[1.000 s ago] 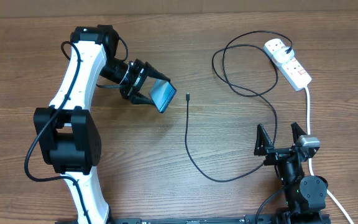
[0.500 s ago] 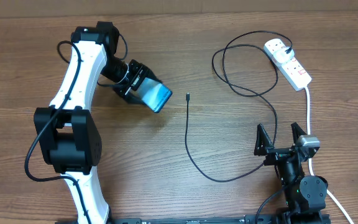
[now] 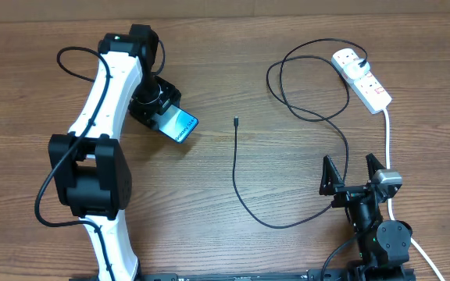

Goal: Plug charger to phone and switch on socket

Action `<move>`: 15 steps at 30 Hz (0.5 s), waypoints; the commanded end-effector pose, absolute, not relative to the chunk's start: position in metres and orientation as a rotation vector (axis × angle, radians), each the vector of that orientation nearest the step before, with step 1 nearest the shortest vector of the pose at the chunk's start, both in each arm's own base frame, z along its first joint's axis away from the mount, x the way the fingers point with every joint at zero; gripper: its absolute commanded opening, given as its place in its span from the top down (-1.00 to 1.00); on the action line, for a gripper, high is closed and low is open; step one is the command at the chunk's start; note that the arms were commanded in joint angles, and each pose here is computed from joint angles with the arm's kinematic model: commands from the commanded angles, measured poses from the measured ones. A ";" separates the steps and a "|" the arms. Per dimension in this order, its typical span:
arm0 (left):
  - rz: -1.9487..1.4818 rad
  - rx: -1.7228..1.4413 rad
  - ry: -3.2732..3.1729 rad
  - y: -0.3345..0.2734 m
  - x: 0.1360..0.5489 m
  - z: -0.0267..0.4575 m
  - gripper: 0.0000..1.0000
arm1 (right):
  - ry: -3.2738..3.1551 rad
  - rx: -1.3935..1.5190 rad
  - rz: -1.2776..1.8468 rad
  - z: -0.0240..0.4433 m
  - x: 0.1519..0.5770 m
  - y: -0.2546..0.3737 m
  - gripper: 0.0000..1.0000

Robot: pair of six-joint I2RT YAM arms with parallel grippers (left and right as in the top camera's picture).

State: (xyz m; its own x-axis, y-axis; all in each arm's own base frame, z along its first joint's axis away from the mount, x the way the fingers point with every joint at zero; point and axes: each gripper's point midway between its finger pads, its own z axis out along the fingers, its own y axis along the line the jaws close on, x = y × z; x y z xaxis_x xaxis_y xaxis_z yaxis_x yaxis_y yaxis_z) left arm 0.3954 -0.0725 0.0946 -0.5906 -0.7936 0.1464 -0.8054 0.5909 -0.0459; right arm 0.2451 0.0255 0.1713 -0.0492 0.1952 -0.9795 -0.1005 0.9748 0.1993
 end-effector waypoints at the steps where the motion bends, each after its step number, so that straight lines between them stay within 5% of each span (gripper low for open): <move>1: 0.115 1.406 -2.752 -0.069 0.403 0.102 0.91 | 1.579 0.080 0.232 0.174 0.245 0.024 -1.00; 15: 0.128 1.264 -2.818 -0.085 0.401 0.102 0.92 | 1.586 0.142 0.835 0.198 0.236 0.081 -1.00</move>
State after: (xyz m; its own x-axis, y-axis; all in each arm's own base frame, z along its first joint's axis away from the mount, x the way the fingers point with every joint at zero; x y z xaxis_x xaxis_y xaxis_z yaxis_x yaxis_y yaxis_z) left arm 0.3942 -0.0819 0.0936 -0.6319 -0.7673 0.1094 -0.7737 0.6328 -0.0312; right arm 0.2407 0.0621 0.1925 -0.1171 0.4910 -0.8632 -0.3018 0.8105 0.5020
